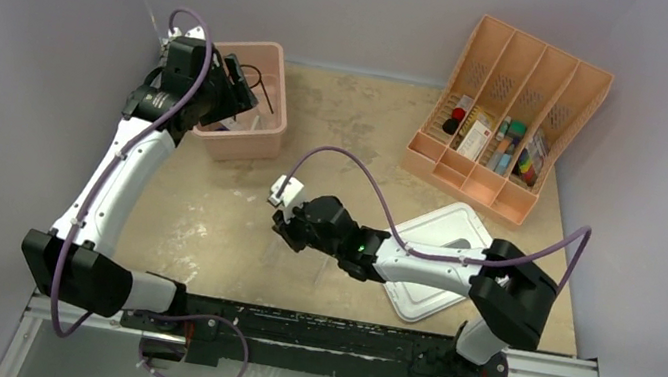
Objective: Organize the chemistry lab equipment
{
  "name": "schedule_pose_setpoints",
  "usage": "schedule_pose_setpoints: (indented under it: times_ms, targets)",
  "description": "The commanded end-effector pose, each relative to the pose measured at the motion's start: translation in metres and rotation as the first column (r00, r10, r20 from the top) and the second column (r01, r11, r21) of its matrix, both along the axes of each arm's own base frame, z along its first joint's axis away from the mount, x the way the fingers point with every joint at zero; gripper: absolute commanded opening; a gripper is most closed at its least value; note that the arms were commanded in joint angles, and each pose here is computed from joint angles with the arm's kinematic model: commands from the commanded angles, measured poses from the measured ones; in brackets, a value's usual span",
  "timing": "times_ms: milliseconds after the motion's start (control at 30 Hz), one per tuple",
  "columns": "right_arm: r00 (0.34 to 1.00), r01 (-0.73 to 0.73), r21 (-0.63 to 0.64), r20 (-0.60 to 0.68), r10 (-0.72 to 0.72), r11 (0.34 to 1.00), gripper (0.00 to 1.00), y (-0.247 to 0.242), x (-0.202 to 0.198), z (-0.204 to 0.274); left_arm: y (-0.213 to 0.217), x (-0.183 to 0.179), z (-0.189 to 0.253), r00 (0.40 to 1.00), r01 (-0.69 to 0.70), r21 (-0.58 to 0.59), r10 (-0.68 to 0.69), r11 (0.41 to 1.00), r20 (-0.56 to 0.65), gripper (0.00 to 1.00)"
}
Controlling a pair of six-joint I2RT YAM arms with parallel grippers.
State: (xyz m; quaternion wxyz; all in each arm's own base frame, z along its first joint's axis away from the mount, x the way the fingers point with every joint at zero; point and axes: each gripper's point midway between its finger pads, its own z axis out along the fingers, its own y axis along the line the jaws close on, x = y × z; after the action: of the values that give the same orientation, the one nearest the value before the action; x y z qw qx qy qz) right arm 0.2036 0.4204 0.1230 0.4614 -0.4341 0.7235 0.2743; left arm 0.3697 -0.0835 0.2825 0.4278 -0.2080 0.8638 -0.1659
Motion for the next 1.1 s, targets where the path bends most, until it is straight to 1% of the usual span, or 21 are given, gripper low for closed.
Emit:
schedule_pose_setpoints:
  times_ms: [0, 267, 467, 800, 933, 1067]
  targets:
    - [0.997, 0.042, 0.100, 0.067, -0.049, 0.994, 0.14, 0.011, 0.013, 0.021, 0.004, -0.001, 0.021, 0.998, -0.018, -0.008, 0.018, 1.000, 0.063, 0.63]
    - [0.994, 0.082, 0.069, 0.067, -0.086, 0.994, 0.13, 0.004, 0.018, 0.009, 0.007, -0.003, 0.018, 0.998, -0.016, 0.015, 0.016, 1.000, 0.055, 0.63]
    - [0.997, 0.064, 0.035, 0.044, -0.066, 0.997, 0.12, 0.002, 0.013, -0.001, 0.006, -0.004, 0.016, 0.999, -0.011, 0.014, 0.011, 1.000, 0.050, 0.63]
    - [1.000, 0.024, 0.025, 0.008, -0.025, 0.999, 0.11, 0.006, 0.004, -0.008, 0.007, -0.004, 0.015, 0.999, -0.005, 0.027, 0.003, 1.000, 0.045, 0.63]
    - [0.999, 0.045, -0.008, -0.007, -0.045, 0.999, 0.10, 0.007, 0.008, -0.017, 0.008, -0.005, 0.014, 0.999, -0.006, 0.033, 0.004, 0.999, 0.042, 0.63]
    - [0.997, 0.072, -0.006, 0.006, -0.072, 0.997, 0.10, 0.010, 0.015, -0.021, 0.007, -0.006, 0.015, 0.999, 0.000, 0.030, -0.001, 1.000, 0.040, 0.63]
